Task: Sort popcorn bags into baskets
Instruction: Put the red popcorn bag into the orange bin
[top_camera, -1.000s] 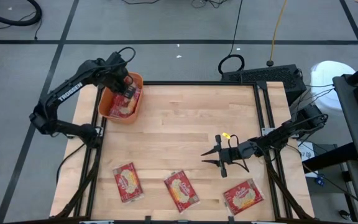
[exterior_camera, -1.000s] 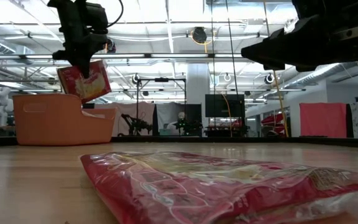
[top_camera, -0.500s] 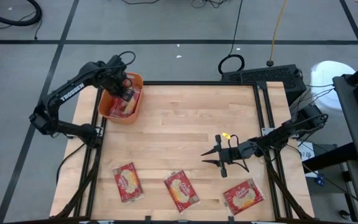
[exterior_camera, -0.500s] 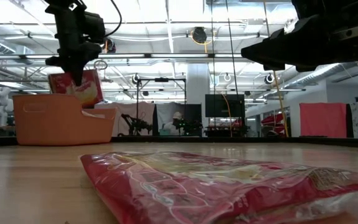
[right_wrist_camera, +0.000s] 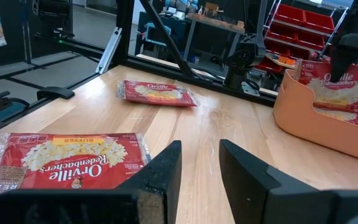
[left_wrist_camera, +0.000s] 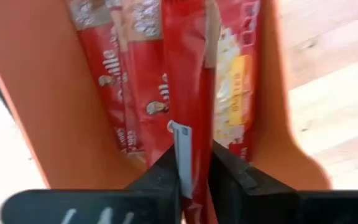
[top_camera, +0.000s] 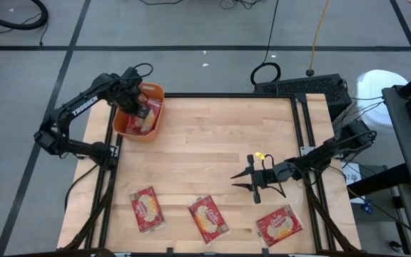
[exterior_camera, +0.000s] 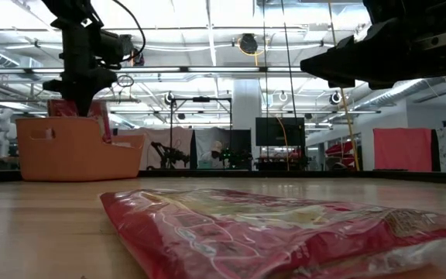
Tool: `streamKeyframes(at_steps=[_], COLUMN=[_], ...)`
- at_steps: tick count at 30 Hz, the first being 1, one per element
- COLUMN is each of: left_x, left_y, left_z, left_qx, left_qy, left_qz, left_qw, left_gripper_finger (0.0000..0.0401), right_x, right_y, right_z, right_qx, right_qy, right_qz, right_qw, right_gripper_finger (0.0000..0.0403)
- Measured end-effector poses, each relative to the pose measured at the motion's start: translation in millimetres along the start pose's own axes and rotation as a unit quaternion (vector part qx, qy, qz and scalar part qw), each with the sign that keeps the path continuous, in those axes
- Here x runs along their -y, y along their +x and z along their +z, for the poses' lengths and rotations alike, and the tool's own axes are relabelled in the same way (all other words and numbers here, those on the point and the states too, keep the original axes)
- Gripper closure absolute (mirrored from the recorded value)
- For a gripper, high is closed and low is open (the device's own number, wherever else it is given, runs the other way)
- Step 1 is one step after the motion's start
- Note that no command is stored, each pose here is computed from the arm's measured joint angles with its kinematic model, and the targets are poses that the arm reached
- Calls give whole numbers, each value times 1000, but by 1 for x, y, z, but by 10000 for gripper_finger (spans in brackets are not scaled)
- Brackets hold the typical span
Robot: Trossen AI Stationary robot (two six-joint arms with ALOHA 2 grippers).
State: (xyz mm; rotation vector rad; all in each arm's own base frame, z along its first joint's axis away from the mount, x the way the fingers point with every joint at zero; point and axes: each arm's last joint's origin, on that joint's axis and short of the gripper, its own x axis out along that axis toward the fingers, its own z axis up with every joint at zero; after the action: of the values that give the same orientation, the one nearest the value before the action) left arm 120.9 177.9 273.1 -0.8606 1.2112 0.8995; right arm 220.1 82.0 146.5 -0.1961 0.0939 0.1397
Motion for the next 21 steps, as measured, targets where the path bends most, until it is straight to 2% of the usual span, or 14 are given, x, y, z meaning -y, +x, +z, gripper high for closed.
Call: streamKeyframes(at_steps=[8, 16, 21], left_x=[-5, -5, -5], left_y=[7, 7, 7], left_z=[-3, -3, -2], left_qx=[-1, 1, 4], left_qy=[-16, -22, -29], left_qz=[69, 74, 76], left_qw=[997, 997, 997], left_gripper_finger=[269, 200, 173], right_x=[0, 0, 0], right_y=[0, 0, 0], right_z=[0, 0, 0], right_qx=[0, 0, 0], right_qy=[0, 0, 0], right_qz=[0, 0, 0], right_qw=[1000, 1000, 1000], right_gripper_finger=[303, 303, 303])
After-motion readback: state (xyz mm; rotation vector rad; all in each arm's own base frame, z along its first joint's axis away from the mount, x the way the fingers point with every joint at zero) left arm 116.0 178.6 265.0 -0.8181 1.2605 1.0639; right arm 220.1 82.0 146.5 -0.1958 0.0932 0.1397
